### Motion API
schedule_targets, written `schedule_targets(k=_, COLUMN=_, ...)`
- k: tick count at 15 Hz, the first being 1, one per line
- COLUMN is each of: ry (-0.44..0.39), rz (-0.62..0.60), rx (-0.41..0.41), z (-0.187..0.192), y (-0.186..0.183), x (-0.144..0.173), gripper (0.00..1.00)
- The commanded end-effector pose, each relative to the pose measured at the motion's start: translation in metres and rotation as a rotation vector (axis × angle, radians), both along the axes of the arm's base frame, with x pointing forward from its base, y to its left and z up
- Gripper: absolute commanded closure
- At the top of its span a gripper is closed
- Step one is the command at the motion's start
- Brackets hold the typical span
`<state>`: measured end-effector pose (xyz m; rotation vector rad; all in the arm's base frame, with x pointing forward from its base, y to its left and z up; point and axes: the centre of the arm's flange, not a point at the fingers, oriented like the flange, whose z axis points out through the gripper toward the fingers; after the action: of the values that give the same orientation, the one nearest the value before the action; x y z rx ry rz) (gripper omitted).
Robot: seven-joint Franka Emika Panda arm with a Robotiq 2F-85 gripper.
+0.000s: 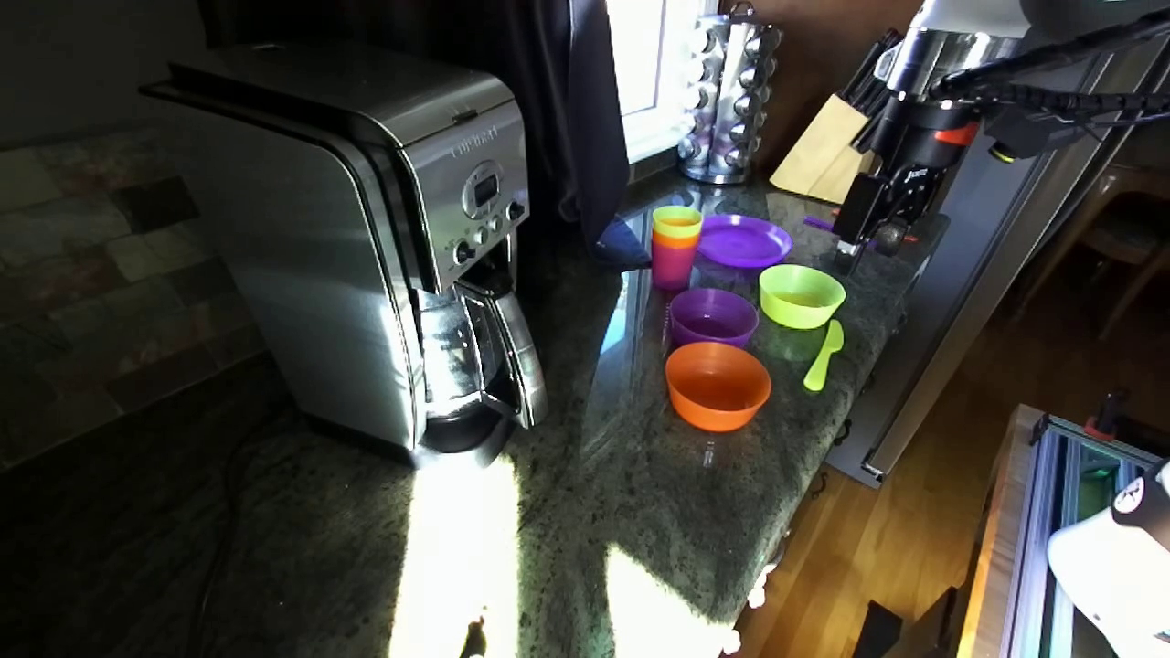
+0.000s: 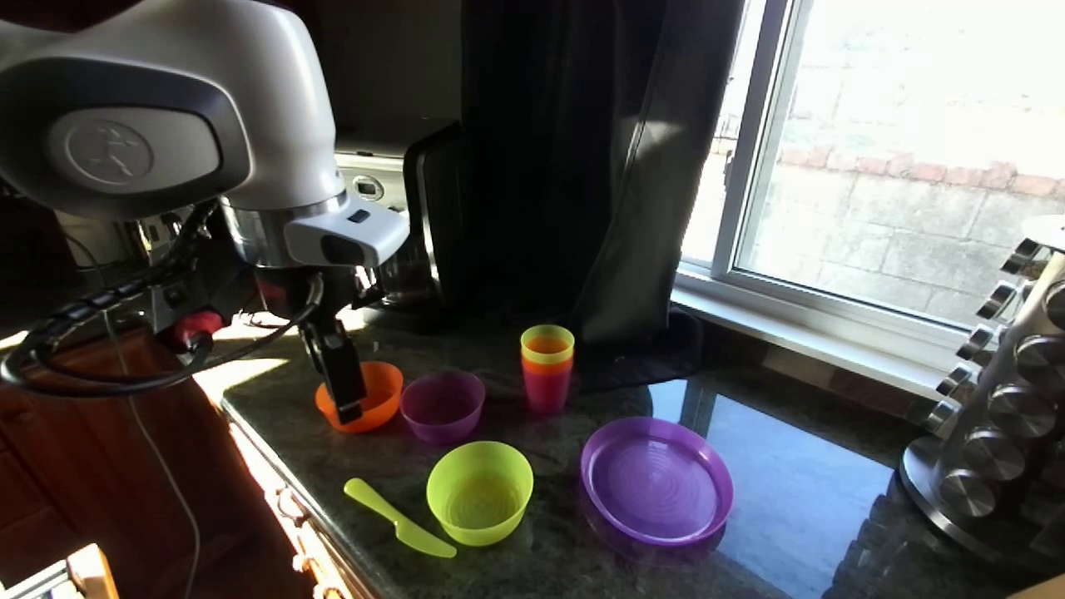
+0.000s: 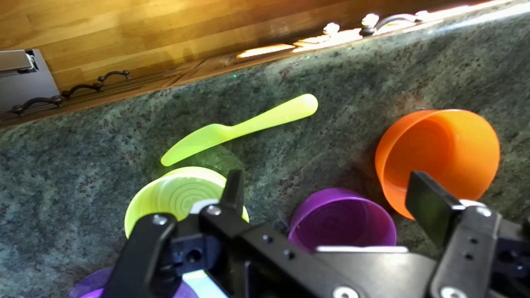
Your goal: Stack the plastic bowls together
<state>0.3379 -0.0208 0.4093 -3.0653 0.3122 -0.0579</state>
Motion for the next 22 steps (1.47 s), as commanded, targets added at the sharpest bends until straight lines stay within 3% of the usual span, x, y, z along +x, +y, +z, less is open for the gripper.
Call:
schedule_targets(k=1, ry=0.006, rz=0.002, rx=0.0, z=-0.002, y=0.0, x=0.001, gripper=0.0)
schedule_targets(k=4, ry=0.009, rz=0.002, rx=0.0, z=-0.003, y=0.0, x=0.002, gripper=0.0)
schedule_targets(k=6, ry=0.105, rz=0.024, rx=-0.015, z=-0.02, y=0.012, x=0.011, gripper=0.0)
schedule_targets(k=8, ry=0.133, rz=0.051, rx=0.004, z=-0.035, y=0.023, x=0.015, gripper=0.0)
schedule_targets(k=17, ry=0.044, rz=0.105, rx=-0.015, z=-0.072, y=0.067, x=0.039, gripper=0.0)
schedule_targets(k=22, ry=0.019, rz=0.095, rx=0.015, z=-0.095, y=0.079, x=0.056, gripper=0.0)
